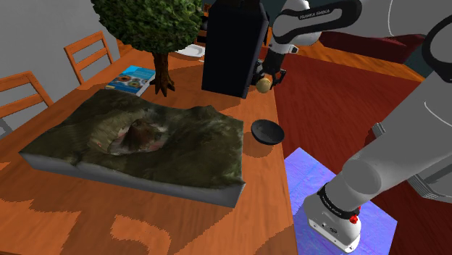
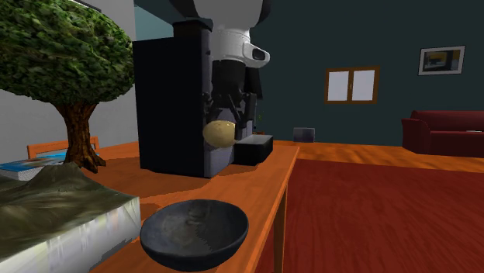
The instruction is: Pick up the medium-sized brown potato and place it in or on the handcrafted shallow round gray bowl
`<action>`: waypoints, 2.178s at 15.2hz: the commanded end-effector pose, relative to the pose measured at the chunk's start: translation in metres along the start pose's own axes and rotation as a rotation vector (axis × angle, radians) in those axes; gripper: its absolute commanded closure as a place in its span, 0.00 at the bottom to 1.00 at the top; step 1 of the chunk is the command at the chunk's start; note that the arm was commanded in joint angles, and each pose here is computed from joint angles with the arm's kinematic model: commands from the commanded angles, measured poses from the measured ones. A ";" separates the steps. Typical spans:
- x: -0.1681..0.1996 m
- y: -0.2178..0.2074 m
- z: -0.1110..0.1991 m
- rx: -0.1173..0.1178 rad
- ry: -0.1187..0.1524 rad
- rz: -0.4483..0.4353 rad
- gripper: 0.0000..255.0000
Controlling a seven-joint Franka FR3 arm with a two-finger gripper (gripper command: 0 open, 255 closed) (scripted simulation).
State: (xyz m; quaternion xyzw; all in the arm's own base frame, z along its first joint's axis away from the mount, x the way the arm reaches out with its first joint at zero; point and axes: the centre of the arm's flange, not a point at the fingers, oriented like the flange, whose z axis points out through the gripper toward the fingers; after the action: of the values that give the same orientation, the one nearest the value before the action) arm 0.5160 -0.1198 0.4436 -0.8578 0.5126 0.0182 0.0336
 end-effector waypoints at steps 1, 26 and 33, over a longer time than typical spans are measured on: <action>-0.017 0.009 -0.001 0.002 0.002 0.001 1.00; -0.172 0.091 0.064 0.002 0.002 0.001 1.00; -0.171 0.091 0.076 0.002 0.002 0.001 1.00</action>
State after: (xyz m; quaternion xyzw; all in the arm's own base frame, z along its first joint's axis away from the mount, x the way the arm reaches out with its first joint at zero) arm 0.3548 -0.0072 0.3752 -0.8575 0.5130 0.0172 0.0338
